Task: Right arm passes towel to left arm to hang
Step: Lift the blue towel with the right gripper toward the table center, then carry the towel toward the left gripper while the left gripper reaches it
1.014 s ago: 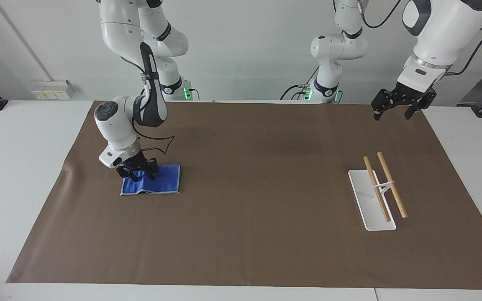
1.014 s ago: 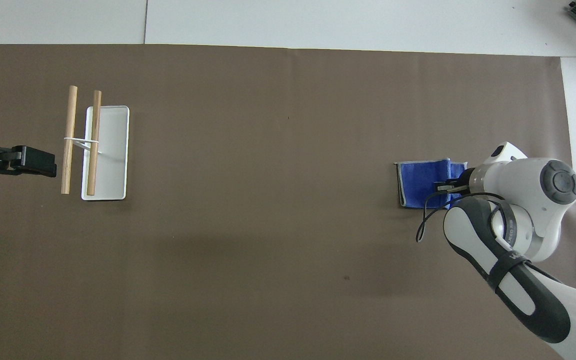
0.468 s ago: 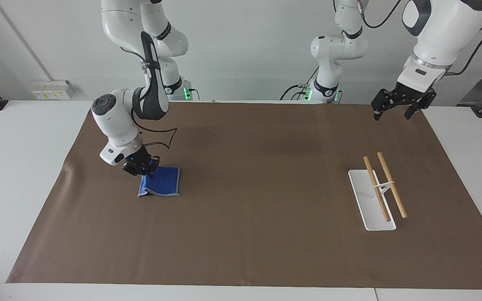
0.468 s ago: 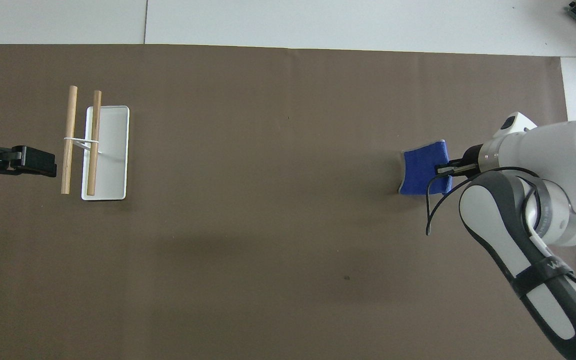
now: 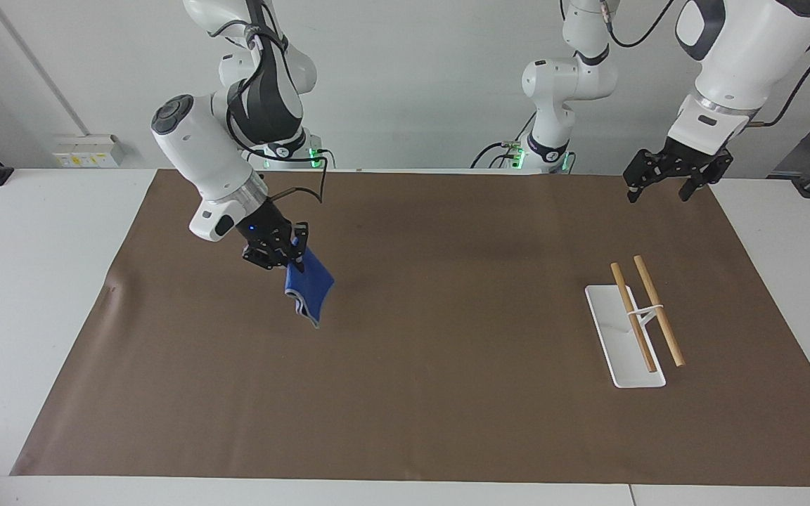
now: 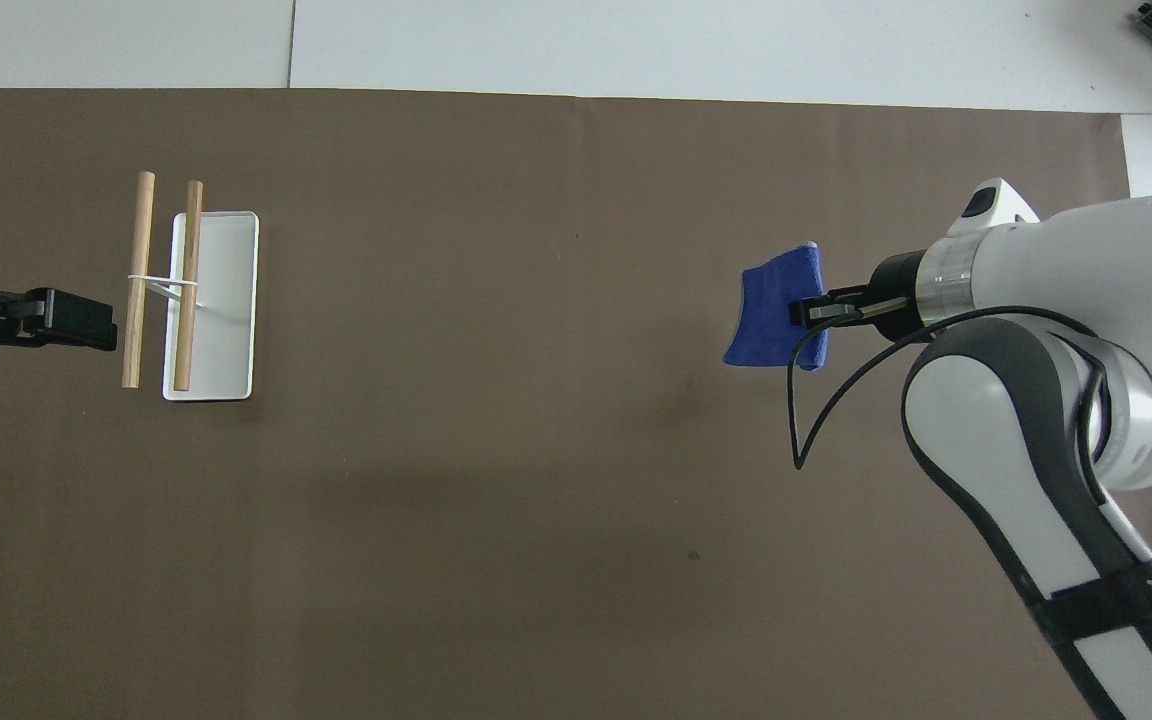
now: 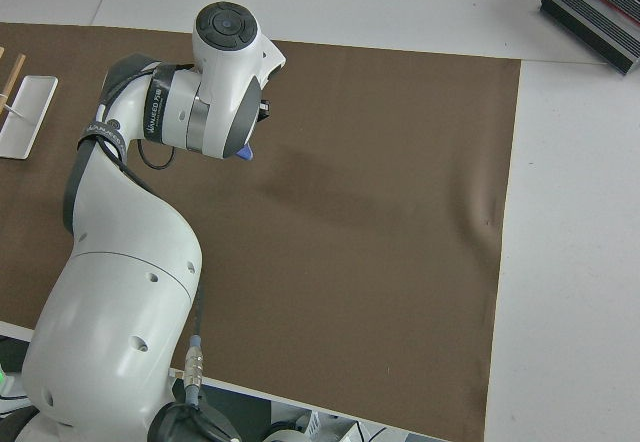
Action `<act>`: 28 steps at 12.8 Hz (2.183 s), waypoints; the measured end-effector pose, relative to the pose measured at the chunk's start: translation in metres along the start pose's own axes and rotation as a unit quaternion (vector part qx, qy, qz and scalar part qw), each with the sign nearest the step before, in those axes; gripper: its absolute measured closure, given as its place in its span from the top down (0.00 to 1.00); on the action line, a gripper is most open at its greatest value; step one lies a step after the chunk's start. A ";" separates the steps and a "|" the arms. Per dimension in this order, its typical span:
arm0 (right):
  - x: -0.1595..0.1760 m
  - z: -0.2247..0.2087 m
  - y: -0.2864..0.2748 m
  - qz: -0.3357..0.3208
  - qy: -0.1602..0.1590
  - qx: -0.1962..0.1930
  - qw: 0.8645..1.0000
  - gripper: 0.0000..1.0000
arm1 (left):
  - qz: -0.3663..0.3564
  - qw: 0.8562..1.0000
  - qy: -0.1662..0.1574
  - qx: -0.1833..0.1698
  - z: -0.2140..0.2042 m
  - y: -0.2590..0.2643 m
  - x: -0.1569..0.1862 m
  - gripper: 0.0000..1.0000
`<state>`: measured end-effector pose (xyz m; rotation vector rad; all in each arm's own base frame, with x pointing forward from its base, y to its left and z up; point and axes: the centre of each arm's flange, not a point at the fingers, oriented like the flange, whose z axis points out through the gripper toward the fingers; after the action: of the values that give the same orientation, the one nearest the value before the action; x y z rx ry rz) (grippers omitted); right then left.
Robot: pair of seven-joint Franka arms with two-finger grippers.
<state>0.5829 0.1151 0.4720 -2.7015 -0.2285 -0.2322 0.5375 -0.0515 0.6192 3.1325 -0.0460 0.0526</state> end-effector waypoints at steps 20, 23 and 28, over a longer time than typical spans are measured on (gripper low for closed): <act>-0.030 0.052 -0.226 0.407 0.046 0.450 0.794 0.08 | -0.522 0.813 0.011 -0.257 0.045 0.115 -0.013 1.00; -0.025 0.041 -0.230 0.441 0.039 0.472 0.763 0.08 | -0.557 0.788 -0.003 -0.261 0.042 0.127 -0.018 1.00; -0.025 0.040 -0.237 0.448 0.033 0.480 0.754 0.08 | -0.577 0.772 -0.012 -0.266 0.039 0.138 -0.022 1.00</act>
<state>0.5173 0.3413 0.5241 -1.5042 0.7685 0.0868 0.5128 -0.1888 0.5809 2.0929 1.5048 -0.0137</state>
